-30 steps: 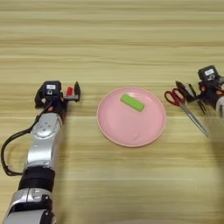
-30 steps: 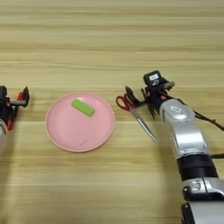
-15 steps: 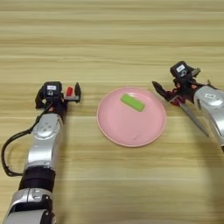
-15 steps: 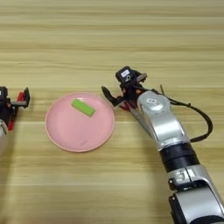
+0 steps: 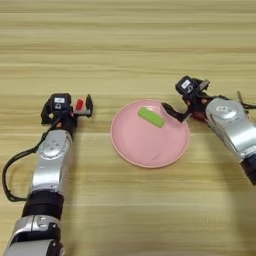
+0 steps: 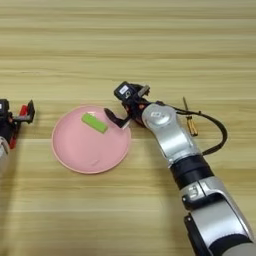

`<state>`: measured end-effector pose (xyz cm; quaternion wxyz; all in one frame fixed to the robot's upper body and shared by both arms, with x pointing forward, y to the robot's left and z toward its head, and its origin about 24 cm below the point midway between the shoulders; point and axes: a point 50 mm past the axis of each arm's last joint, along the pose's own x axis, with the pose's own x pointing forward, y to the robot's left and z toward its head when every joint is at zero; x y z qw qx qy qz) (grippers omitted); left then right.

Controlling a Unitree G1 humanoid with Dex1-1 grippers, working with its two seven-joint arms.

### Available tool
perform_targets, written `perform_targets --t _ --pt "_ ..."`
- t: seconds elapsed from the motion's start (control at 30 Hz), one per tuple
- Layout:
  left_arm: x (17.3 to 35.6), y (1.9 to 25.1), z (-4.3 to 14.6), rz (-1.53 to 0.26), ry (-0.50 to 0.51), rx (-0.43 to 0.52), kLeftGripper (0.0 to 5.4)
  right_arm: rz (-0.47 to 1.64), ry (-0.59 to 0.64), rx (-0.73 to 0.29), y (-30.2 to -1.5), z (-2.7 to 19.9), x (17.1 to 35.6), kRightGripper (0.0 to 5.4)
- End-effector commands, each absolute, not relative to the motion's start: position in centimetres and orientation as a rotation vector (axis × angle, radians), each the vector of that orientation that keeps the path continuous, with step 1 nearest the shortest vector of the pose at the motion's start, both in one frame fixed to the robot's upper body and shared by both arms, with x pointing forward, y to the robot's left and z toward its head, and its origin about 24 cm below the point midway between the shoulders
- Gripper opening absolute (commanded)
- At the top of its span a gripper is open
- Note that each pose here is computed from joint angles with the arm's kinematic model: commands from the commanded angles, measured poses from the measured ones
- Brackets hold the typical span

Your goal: Move the objects on the table

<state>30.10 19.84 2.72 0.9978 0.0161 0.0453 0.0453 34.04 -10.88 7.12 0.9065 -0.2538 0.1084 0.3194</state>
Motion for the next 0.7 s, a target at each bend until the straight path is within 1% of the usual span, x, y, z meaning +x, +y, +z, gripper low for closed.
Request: perform_targets --t 0.03,0.23,0.43,0.7 --pt "30.2 19.6 2.9 0.089 0.081 0.033 5.40 0.680 0.199 -0.588 -10.0 7.6 34.6 5.37" --pt "30.1 19.6 2.9 0.089 0.080 0.031 5.40 0.705 0.214 -0.671 -9.2 6.9 35.0 5.37" --pt "30.1 19.6 3.0 0.091 0.077 0.026 5.40 0.718 0.218 -0.703 -8.7 6.5 35.3 5.37" --pt "30.1 19.5 3.0 0.092 0.077 0.024 5.40 0.725 0.230 -0.723 -8.3 6.2 35.9 5.37"
